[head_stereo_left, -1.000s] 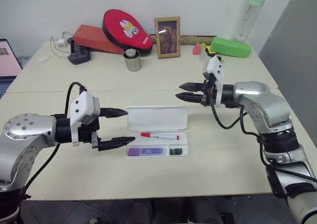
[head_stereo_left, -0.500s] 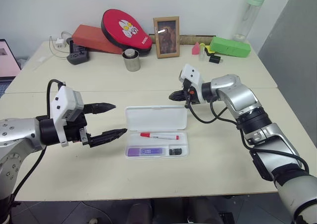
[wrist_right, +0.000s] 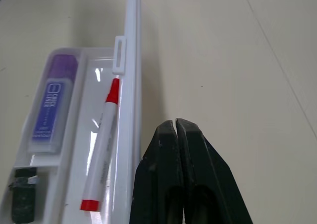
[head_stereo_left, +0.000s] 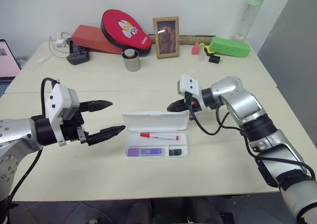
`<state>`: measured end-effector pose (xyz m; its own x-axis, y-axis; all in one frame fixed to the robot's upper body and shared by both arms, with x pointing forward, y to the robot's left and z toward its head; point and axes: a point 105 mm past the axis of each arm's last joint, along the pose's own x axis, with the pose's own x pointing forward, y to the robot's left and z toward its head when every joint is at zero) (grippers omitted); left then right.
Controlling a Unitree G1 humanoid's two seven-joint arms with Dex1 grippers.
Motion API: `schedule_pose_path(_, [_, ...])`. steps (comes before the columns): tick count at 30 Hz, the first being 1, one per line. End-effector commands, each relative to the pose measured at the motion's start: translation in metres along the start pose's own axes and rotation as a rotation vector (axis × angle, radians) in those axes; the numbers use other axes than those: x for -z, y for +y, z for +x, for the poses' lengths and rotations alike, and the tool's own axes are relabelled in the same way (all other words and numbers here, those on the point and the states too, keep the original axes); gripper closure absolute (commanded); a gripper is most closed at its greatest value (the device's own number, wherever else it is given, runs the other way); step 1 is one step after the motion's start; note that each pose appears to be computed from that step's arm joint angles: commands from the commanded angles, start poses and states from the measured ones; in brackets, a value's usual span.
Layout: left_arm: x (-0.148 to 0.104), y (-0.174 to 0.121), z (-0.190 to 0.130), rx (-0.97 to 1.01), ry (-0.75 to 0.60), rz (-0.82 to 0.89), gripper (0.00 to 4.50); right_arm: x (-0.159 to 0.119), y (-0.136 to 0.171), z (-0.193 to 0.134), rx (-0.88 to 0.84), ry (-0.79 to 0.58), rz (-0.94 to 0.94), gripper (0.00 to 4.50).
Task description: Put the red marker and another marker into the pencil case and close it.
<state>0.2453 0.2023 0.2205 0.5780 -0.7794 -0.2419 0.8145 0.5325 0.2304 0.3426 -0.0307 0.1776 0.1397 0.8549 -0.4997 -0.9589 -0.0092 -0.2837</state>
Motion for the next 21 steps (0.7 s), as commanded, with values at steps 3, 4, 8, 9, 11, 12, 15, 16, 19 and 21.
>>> schedule_pose_path(3, [-0.008,-0.004,0.003,0.046,0.001,0.048,0.00,-0.011,0.031,-0.006,-0.073,-0.029,-0.081,4.44])
schedule_pose_path(4, [-0.006,-0.003,0.004,0.048,0.008,0.050,0.00,-0.009,0.035,-0.005,-0.078,-0.019,-0.086,4.44])
schedule_pose_path(8, [-0.007,-0.008,0.007,0.102,0.007,0.048,0.00,0.004,0.054,0.001,-0.116,0.025,-0.103,4.44])
schedule_pose_path(9, [-0.007,-0.010,0.008,0.115,0.009,0.046,0.00,0.010,0.056,0.004,-0.114,0.047,-0.109,4.44])
schedule_pose_path(11, [-0.007,-0.013,0.008,0.149,0.015,0.038,0.00,0.025,0.061,0.011,-0.110,0.110,-0.126,4.44])
schedule_pose_path(12, [-0.005,-0.015,0.009,0.167,0.026,0.036,0.00,0.033,0.064,0.016,-0.113,0.134,-0.124,4.44])
schedule_pose_path(15, [-0.002,-0.017,0.009,0.194,0.046,0.033,0.00,0.041,0.069,0.023,-0.119,0.151,-0.118,4.44])
schedule_pose_path(16, [-0.002,-0.018,0.008,0.200,0.050,0.033,0.00,0.043,0.070,0.024,-0.122,0.153,-0.115,4.44])
schedule_pose_path(19, [-0.004,-0.017,0.009,0.208,0.048,0.037,0.00,0.058,0.072,0.029,-0.115,0.198,-0.100,4.44])
schedule_pose_path(21, [-0.005,-0.016,0.009,0.208,0.046,0.039,0.00,0.061,0.073,0.029,-0.115,0.201,-0.095,4.44])
